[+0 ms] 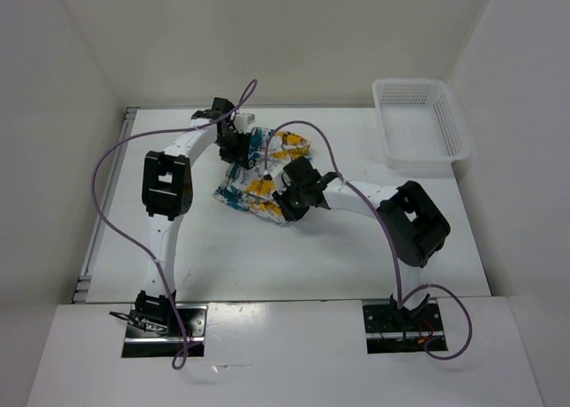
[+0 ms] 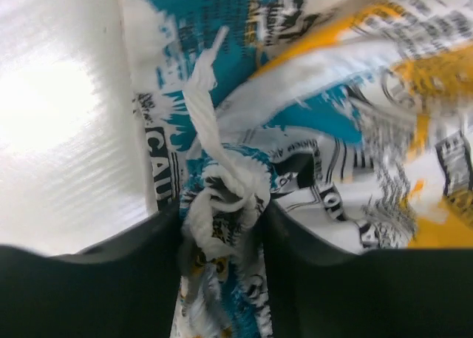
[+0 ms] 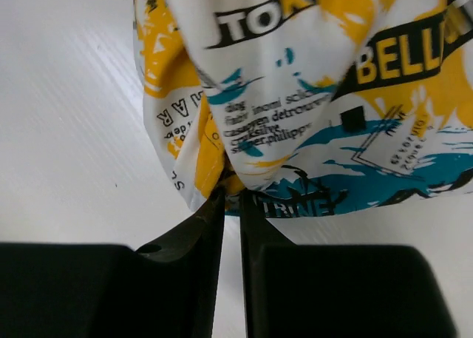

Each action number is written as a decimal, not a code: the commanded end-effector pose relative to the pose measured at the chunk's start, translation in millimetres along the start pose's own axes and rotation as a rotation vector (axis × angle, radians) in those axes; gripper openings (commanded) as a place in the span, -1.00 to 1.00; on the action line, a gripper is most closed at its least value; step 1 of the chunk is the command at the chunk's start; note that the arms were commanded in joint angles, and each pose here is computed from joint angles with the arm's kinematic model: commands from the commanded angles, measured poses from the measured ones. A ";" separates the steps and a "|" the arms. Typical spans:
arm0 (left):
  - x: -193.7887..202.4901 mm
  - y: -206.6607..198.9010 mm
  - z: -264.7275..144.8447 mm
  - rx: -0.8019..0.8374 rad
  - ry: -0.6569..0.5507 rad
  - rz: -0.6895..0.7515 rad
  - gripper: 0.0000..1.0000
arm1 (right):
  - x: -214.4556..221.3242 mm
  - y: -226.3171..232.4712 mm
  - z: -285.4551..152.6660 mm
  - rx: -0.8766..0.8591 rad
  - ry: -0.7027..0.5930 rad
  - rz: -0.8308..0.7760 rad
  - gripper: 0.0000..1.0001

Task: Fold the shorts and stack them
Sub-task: Fold the shorts

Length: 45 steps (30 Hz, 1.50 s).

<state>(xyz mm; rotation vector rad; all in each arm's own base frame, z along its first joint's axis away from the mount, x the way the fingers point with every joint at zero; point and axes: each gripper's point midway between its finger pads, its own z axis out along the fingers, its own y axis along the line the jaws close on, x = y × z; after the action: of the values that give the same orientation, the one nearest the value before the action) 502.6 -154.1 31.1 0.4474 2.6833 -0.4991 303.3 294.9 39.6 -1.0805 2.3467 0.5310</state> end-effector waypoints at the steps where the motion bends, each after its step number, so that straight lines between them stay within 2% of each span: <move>1: 16.6 7.1 14.3 -0.019 0.044 -0.007 -0.19 | 14.2 -4.3 18.3 0.063 0.036 -0.142 -0.63; 2: 16.8 2.6 15.7 -0.015 0.047 0.001 -0.37 | 17.6 -9.7 25.7 0.087 0.043 -0.131 -0.68; 6: 24.5 4.6 18.1 -0.024 0.056 -0.001 -0.57 | 7.4 -21.4 25.6 0.147 0.030 -0.149 -0.74; 10: 22.2 5.7 9.1 -0.048 0.035 0.007 -0.59 | 1.2 -38.2 21.3 0.238 0.026 -0.181 -0.77; 13: 14.0 14.1 -1.6 -0.059 0.002 -0.003 -0.62 | 8.6 -76.8 13.6 0.396 0.060 -0.226 -0.77; 19: 19.7 4.5 -18.7 -0.044 -0.026 0.006 -0.62 | -36.9 -128.9 -5.7 0.521 -0.020 -0.207 -0.73; 23: 31.8 -6.6 -22.7 0.004 -0.035 0.008 -0.59 | -61.3 -121.3 -11.4 0.446 -0.052 -0.236 -0.66; 26: 24.7 -5.7 -21.7 0.003 -0.054 0.015 -0.52 | -76.3 -113.4 -29.5 0.424 -0.076 -0.241 -0.66; 34: 8.2 -7.1 -20.2 0.020 -0.069 0.021 -0.50 | -151.2 -70.6 -93.0 0.296 -0.350 -0.193 -0.66; 36: 2.4 -8.6 -25.5 0.019 -0.086 0.027 -0.44 | -158.9 -55.6 -87.0 0.227 -0.372 -0.165 -0.66; 42: -2.2 -7.9 -29.1 0.009 -0.095 0.030 -0.39 | -187.8 -6.5 -28.8 0.070 -0.397 -0.177 -0.66; 45: -6.3 -9.9 -31.2 0.017 -0.105 0.034 -0.33 | -177.9 9.8 -0.1 0.019 -0.359 -0.195 -0.69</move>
<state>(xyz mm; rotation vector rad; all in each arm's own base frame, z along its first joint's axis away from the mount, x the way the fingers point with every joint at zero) 484.1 -145.5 46.9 0.4409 2.6234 -0.4887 410.7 374.5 161.3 -1.0451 1.9092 0.4665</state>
